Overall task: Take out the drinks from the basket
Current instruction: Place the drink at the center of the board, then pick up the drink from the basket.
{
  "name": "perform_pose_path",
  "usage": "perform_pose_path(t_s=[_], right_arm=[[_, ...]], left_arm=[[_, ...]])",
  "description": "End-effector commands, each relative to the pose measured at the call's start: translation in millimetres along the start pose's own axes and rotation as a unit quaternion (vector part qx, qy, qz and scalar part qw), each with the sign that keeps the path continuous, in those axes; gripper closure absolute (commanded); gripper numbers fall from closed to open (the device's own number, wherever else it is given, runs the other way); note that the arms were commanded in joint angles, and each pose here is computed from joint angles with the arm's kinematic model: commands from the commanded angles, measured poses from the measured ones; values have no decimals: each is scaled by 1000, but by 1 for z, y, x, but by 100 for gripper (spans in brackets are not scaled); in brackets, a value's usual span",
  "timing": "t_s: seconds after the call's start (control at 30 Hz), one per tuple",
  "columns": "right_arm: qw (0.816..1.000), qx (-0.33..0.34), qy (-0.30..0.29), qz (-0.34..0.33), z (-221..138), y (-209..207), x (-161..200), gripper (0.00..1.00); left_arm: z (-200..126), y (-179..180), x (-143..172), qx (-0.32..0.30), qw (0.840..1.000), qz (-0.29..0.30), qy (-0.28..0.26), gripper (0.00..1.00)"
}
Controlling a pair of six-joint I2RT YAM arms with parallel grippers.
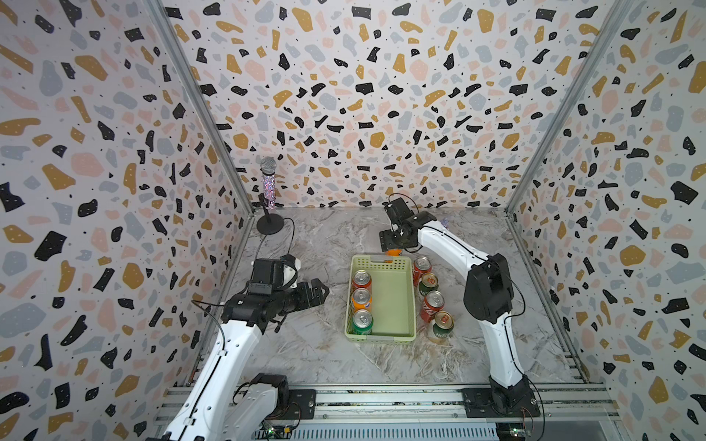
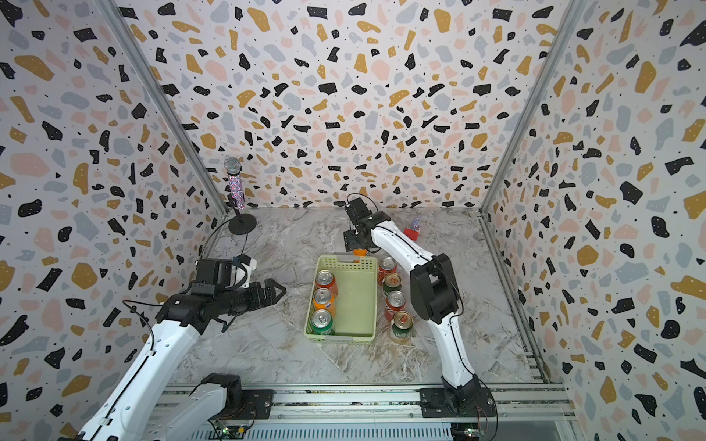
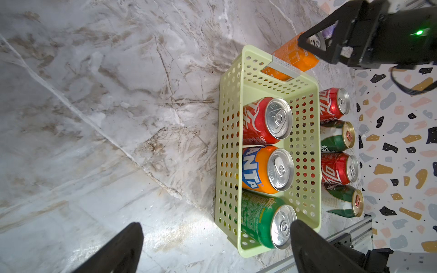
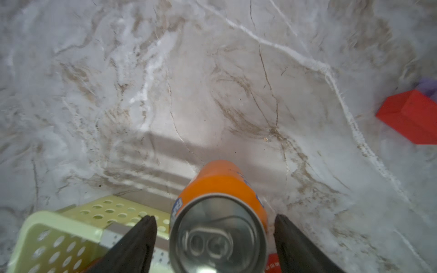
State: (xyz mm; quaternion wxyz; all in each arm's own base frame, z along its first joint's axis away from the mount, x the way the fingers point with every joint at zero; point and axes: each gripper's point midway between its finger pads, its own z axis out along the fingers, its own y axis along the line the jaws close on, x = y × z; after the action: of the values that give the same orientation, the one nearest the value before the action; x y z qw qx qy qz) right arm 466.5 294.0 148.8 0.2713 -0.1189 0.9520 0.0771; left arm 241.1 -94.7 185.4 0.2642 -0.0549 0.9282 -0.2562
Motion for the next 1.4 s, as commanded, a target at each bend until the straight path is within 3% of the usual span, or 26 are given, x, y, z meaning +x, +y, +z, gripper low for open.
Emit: perform_pose_path(t_s=[0.0,0.33,0.73,0.93,1.37], right_arm=[[998,-15,-54,-10,-65,3,-28,14],[993,-38,-110,-31,-149,-3,-33,0],[993,-80,-86,-24,-187,-21,59,3],[991,-124,-57,-6,-191,-15,103,10],[993,-105,-16,-46,-169,28,149,14]], left_arm=[[2,0,-2,6,1000,-1,-5,0],[4,-3,-2,16,1000,1,0,0],[8,-9,0,30,1000,3,5,0],[12,-9,3,25,1000,5,14,0],[11,4,1,-15,1000,5,8,0]])
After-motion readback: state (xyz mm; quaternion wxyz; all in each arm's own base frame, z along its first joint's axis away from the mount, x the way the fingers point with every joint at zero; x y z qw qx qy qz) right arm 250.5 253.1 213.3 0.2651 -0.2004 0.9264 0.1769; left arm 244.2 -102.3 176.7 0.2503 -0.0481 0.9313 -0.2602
